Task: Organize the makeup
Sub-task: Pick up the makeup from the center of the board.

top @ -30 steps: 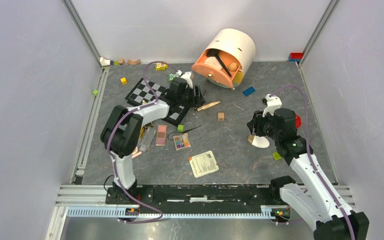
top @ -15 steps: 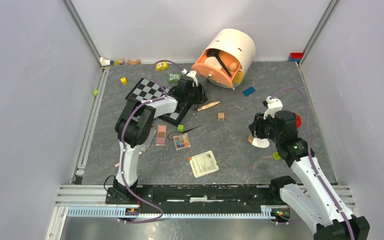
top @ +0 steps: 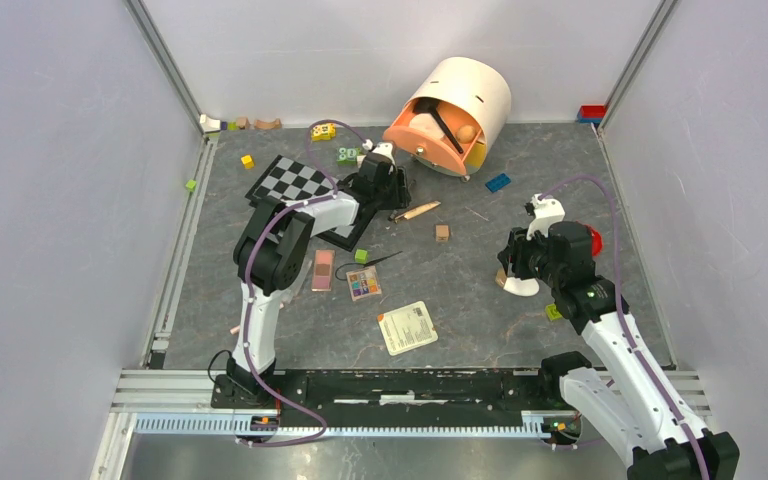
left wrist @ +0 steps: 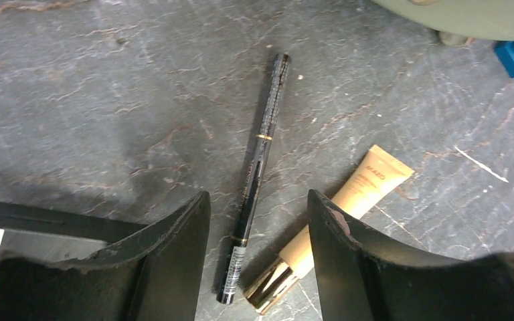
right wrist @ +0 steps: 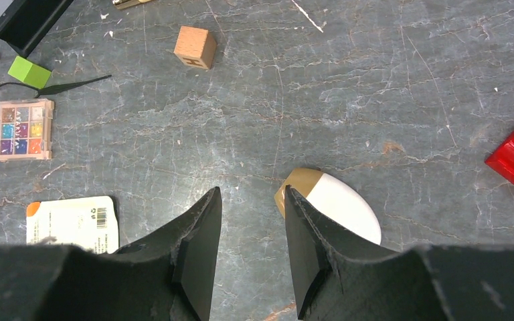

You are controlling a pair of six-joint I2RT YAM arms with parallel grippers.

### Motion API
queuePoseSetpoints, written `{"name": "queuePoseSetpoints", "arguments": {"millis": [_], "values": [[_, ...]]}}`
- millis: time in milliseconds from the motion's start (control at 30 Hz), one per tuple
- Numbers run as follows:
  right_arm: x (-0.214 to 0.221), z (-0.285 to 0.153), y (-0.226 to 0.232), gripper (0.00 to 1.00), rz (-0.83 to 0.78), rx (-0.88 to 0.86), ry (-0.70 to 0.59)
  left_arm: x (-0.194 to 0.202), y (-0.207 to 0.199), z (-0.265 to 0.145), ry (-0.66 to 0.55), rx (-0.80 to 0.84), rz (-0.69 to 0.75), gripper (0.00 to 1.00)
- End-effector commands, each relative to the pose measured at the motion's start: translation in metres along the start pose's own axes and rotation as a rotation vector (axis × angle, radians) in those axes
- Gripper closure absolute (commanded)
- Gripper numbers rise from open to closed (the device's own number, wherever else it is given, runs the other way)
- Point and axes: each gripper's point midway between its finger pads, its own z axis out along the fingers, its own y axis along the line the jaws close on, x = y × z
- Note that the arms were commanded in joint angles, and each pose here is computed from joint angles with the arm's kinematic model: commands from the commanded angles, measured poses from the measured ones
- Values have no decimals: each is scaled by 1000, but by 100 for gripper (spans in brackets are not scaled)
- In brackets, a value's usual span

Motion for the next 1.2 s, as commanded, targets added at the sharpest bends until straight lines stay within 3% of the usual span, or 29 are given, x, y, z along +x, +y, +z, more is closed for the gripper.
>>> {"name": "queuePoseSetpoints", "arguments": {"millis": [0,233,533,1167], "values": [[-5,1,0,55,-4,-1,-19,-1,34,-4,4,-170,-13,37],[-3,1,2,54,-1,-11,-15,12,21,7,68,-92,-32,32],[-3,0,1,54,-2,-4,-14,30,36,7,144,-184,-21,45],[-1,2,3,54,7,-15,-7,75,21,-16,191,-166,52,43]]}}
